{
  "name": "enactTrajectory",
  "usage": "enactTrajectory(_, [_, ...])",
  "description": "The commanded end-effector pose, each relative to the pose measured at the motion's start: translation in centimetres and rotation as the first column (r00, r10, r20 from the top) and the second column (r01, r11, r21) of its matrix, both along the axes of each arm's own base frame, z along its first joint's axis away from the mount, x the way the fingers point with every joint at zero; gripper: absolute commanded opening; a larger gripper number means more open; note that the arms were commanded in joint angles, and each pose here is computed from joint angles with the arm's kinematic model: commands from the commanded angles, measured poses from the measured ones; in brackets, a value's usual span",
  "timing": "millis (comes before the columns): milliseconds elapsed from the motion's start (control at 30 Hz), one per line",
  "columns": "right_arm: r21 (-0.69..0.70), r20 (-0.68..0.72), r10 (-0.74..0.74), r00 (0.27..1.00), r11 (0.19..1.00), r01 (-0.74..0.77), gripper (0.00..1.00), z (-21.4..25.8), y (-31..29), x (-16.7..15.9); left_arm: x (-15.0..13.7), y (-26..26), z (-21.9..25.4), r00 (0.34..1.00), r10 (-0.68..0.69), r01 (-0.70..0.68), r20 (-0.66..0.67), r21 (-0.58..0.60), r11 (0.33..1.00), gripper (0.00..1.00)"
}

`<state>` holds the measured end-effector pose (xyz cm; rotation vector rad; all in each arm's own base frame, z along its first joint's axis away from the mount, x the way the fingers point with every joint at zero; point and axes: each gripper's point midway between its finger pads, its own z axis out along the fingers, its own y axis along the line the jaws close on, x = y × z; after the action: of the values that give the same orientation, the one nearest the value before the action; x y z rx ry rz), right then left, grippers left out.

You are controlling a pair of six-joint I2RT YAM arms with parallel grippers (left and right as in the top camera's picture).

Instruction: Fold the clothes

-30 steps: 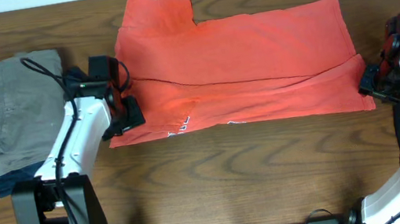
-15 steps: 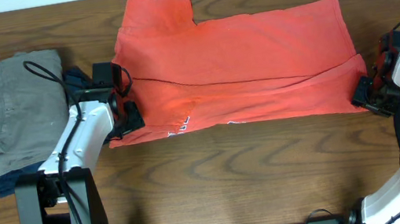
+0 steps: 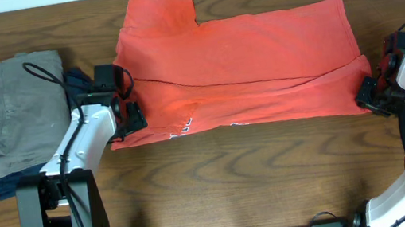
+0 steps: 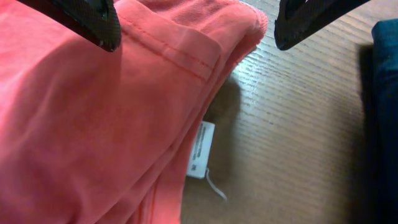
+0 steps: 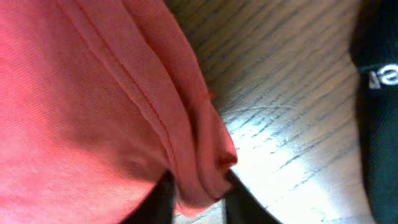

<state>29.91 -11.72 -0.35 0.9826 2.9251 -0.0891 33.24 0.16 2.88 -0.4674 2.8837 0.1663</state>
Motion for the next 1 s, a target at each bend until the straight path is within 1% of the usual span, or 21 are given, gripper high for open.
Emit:
enactTrajectory(0, [-0.01, -0.035, -0.019, 0.999, 1.0, 0.019, 0.11, -0.7, -0.2, -1.0, -0.3, 0.9, -0.7, 1.0, 0.023, -0.023, -0.015, 0.02, 1.0, 0.8])
enactTrajectory(67, [-0.01, -0.036, -0.019, 0.999, 1.0, 0.019, 0.03, -0.7, -0.1, -1.0, -0.2, 1.4, -0.6, 0.999, 0.037, -0.037, -0.01, 0.019, 0.999, 0.8])
enactTrajectory(100, [-0.01, -0.036, -0.019, 0.999, 1.0, 0.019, 0.01, -0.7, -0.1, -1.0, -0.2, 1.6, -0.6, 0.999, 0.043, -0.043, -0.01, 0.019, 0.999, 0.8])
enactTrajectory(300, [-0.01, -0.036, -0.019, 0.999, 1.0, 0.019, 0.01, -0.7, -0.1, -1.0, -0.3, 2.4, -0.6, 0.997, 0.07, -0.07, -0.01, 0.019, 0.997, 0.8])
enactTrajectory(367, [-0.01, -0.036, -0.019, 0.999, 1.0, 0.019, 0.01, -0.7, -0.1, -1.0, -0.4, 2.3, -0.7, 0.998, 0.069, -0.069, -0.012, 0.012, 0.998, 0.78])
enactTrajectory(467, [-0.01, -0.037, -0.019, 0.999, 1.0, 0.019, 0.01, -0.7, -0.1, -1.0, -0.7, 2.0, -0.9, 0.998, 0.065, -0.065, -0.025, -0.008, 0.998, 0.7])
enactTrajectory(533, [-0.009, -0.038, -0.019, 0.999, 1.0, 0.019, 0.01, -0.7, -0.1, -1.1, -1.2, 1.9, -1.3, 0.997, 0.065, -0.065, -0.042, -0.01, 0.998, 0.66])
enactTrajectory(667, [-0.009, -0.041, -0.019, 0.999, 1.0, 0.019, 0.01, -0.7, -0.1, -1.1, -2.8, 2.0, -2.5, 0.994, 0.083, -0.084, -0.076, -0.008, 0.996, 0.65])
enactTrajectory(700, [-0.009, -0.043, -0.019, 0.999, 1.0, 0.019, 0.01, -0.7, -0.1, -1.2, -3.1, 2.0, -2.8, 0.993, 0.088, -0.089, -0.083, -0.008, 0.996, 0.62])
enactTrajectory(767, [-0.007, -0.046, -0.019, 0.999, 1.0, 0.019, 0.01, -0.7, -0.1, -1.3, -3.6, 2.0, -3.2, 0.991, 0.09, -0.091, -0.095, -0.007, 0.996, 0.38])
enactTrajectory(833, [-0.007, -0.047, -0.019, 0.999, 1.0, 0.019, 0.01, -0.7, -0.1, -1.3, -3.8, 2.0, -3.2, 0.991, 0.09, -0.091, -0.1, -0.006, 0.996, 0.19])
enactTrajectory(867, [-0.007, -0.048, -0.019, 0.999, 1.0, 0.018, 0.01, -0.7, -0.1, -1.3, -3.7, 2.0, -3.2, 0.991, 0.09, -0.091, -0.099, -0.006, 0.996, 0.06])
enactTrajectory(967, [-0.006, -0.057, -0.019, 0.998, 1.0, 0.019, 0.01, -0.7, 0.0, -1.5, -3.7, 2.0, -3.0, 0.991, 0.09, -0.091, -0.094, -0.007, 0.996, 0.06])
